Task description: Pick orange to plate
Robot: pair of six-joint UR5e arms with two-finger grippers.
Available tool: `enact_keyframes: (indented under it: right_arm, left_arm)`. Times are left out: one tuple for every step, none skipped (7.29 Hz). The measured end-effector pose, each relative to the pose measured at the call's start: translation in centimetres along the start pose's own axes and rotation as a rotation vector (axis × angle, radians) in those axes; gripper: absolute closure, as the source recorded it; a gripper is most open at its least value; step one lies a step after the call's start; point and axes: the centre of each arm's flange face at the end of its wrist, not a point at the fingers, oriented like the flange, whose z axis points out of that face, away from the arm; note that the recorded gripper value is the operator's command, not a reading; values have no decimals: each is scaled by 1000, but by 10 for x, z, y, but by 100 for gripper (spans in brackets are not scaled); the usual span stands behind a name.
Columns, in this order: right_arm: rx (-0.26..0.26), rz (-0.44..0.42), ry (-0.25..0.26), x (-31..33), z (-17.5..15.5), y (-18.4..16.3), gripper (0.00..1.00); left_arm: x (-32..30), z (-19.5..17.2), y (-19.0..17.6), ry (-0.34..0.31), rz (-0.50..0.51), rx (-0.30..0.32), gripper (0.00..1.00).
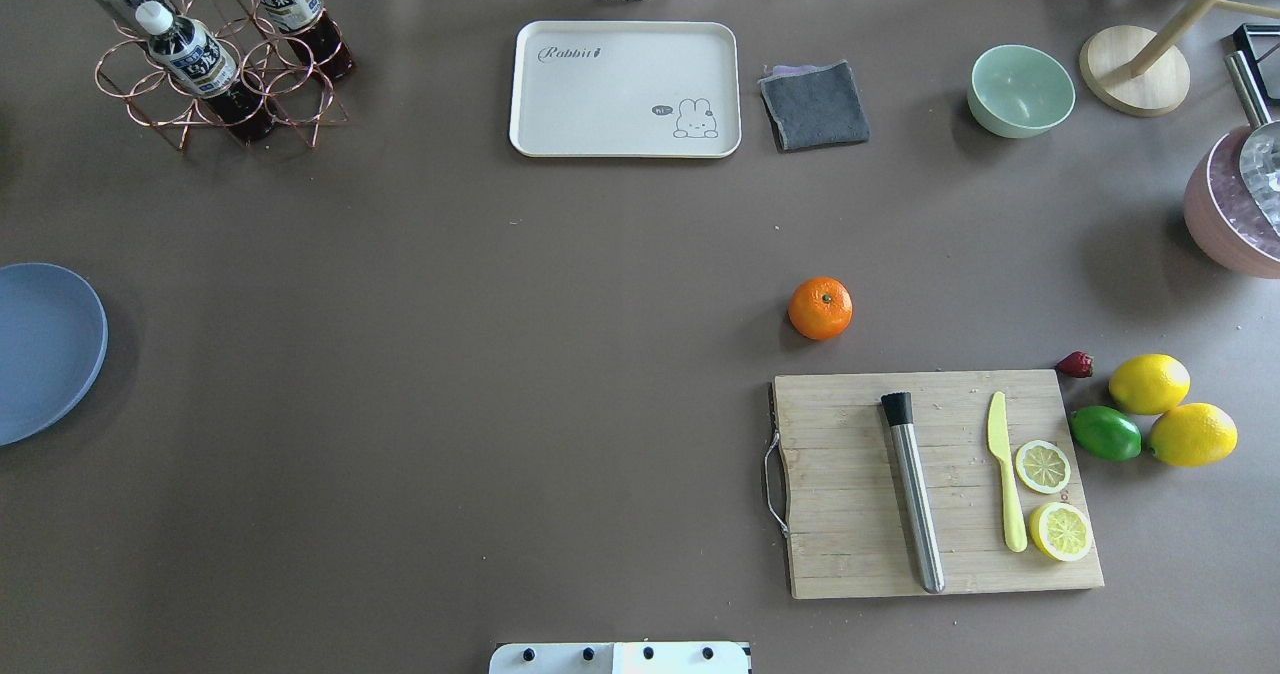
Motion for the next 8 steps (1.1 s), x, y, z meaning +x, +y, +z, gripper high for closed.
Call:
enact_keyframes:
  right_arm:
    - [-2,0,1,1,0,3,0]
    - [-4,1,1,2,1,5,0]
    - [-6,3,1,3,2,7,0]
    - [-8,5,1,4,2,8,0]
    - [-9,7,1,4,3,9,0]
    - [-8,7,0,4,2,10,0]
    - [-6,4,-1,3,0,13,0]
    - [-2,0,-4,1,-3,19,0]
  left_arm:
    - [0,2,2,0,-2,-5,2]
    - [1,4,3,2,3,-10,2]
    - [4,6,3,4,12,-15,2]
    - [6,9,3,4,16,-21,2]
    - [6,11,4,1,17,-24,2]
    - [5,12,5,-2,17,-27,2]
    - [4,13,6,-3,15,-30,2]
    - [1,16,8,-3,9,-37,2]
